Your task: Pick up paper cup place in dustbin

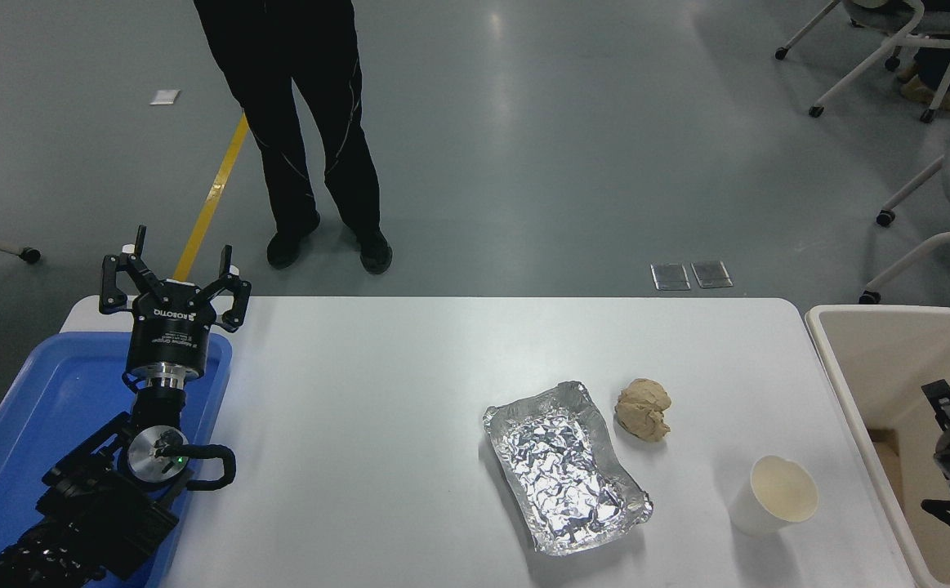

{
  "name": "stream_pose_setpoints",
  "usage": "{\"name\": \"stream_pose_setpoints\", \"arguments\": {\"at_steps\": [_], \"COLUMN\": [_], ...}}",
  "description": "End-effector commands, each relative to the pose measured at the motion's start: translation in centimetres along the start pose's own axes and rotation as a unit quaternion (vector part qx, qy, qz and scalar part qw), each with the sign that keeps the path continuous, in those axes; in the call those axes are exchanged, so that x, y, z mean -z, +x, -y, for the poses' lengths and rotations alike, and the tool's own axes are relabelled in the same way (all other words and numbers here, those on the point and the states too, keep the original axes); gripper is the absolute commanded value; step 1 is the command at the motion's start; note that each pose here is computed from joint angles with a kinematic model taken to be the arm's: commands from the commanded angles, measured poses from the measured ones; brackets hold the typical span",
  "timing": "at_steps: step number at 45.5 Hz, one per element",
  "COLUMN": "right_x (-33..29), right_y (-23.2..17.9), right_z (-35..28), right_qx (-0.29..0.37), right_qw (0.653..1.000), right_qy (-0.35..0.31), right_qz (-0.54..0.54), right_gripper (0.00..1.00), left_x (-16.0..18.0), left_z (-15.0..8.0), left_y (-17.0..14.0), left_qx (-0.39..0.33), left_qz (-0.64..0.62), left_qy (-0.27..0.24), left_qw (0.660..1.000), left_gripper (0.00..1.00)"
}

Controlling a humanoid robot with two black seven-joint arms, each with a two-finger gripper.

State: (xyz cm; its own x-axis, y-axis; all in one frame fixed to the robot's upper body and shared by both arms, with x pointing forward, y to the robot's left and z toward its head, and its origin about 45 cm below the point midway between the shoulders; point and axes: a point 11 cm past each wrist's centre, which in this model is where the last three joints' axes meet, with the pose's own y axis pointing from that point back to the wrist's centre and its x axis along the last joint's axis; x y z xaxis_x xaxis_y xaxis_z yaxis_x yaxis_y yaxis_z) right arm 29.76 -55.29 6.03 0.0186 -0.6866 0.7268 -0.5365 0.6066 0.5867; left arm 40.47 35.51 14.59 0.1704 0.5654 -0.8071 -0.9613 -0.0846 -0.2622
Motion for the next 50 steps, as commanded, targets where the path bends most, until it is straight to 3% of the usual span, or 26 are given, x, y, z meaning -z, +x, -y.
{"name": "stream_pose_setpoints", "arguments": {"at_steps": [1,37,50], "right_x": [-0.3,1.2,1.3], "right_y": [0.0,0.8,2.4], "right_z": [0.0,0.1,0.2], "right_qx": [-0.003,0.000,-0.003], "right_qw": [1.000,0.999,0.988], "right_qy": [-0.002,0.031,0.045], "right_qz": [0.001,-0.036,-0.149], "right_gripper": [1.00,1.00,1.00], "left_x": [0.0,-0.1,-0.1], "left_z": [0.0,0.0,0.0], "left_y": [0.0,0.0,0.1], "left_qx": [0.000,0.000,-0.001], "left_qz": [0.000,0.000,0.001], "left_qy": [0.001,0.000,0.000], "left_qw": [1.000,1.000,1.000], "left_gripper": [0.99,0.99,0.99]}}
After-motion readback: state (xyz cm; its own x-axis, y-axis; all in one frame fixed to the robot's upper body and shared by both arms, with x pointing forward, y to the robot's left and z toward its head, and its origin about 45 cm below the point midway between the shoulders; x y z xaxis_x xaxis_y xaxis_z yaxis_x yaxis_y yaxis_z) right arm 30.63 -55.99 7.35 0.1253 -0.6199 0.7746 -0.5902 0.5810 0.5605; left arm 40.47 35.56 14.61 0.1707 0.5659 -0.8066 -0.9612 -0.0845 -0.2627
